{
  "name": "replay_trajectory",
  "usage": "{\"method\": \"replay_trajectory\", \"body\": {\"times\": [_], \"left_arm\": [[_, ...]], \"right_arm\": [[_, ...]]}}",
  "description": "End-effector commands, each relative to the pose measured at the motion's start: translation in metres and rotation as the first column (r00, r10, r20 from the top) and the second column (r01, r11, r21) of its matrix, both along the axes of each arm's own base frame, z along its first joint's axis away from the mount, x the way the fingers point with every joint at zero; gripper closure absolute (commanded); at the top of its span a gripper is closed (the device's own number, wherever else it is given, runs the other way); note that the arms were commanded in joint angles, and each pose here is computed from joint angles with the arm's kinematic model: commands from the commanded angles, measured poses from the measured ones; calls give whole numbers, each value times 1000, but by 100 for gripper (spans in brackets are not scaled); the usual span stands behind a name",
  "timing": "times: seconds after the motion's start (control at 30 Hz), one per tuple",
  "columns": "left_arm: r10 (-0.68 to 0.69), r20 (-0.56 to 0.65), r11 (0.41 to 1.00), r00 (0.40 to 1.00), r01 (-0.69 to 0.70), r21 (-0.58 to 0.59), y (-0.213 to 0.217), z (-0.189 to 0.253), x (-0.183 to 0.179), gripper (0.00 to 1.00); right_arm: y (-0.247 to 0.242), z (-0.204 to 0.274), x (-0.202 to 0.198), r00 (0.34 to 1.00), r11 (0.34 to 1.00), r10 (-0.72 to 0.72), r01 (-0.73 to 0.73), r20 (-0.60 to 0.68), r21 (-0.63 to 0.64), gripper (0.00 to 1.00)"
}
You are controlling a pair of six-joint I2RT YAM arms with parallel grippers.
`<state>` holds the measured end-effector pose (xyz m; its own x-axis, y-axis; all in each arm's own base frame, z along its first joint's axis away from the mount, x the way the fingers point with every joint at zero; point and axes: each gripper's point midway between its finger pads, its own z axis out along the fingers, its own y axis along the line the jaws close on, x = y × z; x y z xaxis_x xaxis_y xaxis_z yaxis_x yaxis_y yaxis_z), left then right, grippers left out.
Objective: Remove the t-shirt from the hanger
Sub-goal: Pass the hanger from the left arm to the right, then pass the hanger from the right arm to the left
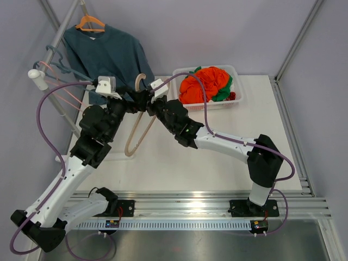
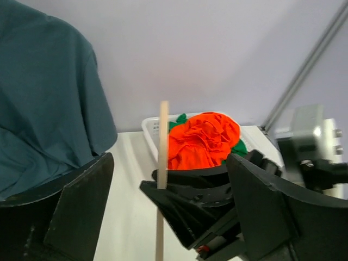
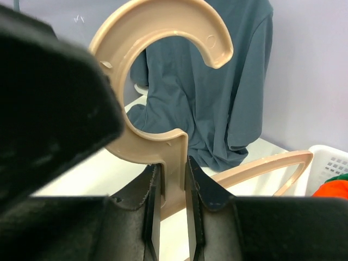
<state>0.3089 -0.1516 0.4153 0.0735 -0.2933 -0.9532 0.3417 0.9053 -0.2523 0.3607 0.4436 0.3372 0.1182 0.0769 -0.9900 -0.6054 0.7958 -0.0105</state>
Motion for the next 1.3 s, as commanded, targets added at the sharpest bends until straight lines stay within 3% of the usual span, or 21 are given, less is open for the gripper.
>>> {"method": "replay_trajectory", "body": {"times": [0.0, 0.23, 0.6, 0.73, 1.07, 1.1, 1.27], "left_arm": [[-81, 63, 997, 995, 82, 0, -9, 32, -16, 11], [-129, 78, 989, 989, 123, 80, -3, 55, -37, 4], [-292, 137, 950, 947, 269, 161, 2, 81, -100, 1], [-459, 61, 879, 886, 443, 177, -28, 65, -110, 1], [-709, -78, 700, 700, 713, 36, -77, 27, -128, 1], [-734, -80, 674, 674, 738, 28, -80, 24, -131, 1], [-758, -5, 652, 652, 758, -29, -74, 29, -144, 3]], "right_arm": [[-8, 30, -6, 998, 998, 6, -10, 56, 62, 100], [-37, 35, -9, 997, 994, 66, -70, 43, 85, 100], [-87, 55, -31, 946, 937, 314, -322, 78, 133, 100], [-105, 71, -44, 911, 903, 394, -409, 126, 134, 100], [-119, 110, -74, 817, 827, 537, -559, 207, 61, 100], [-120, 114, -77, 810, 820, 547, -569, 214, 56, 100], [-124, 130, -84, 785, 804, 564, -593, 256, 47, 100]]}}
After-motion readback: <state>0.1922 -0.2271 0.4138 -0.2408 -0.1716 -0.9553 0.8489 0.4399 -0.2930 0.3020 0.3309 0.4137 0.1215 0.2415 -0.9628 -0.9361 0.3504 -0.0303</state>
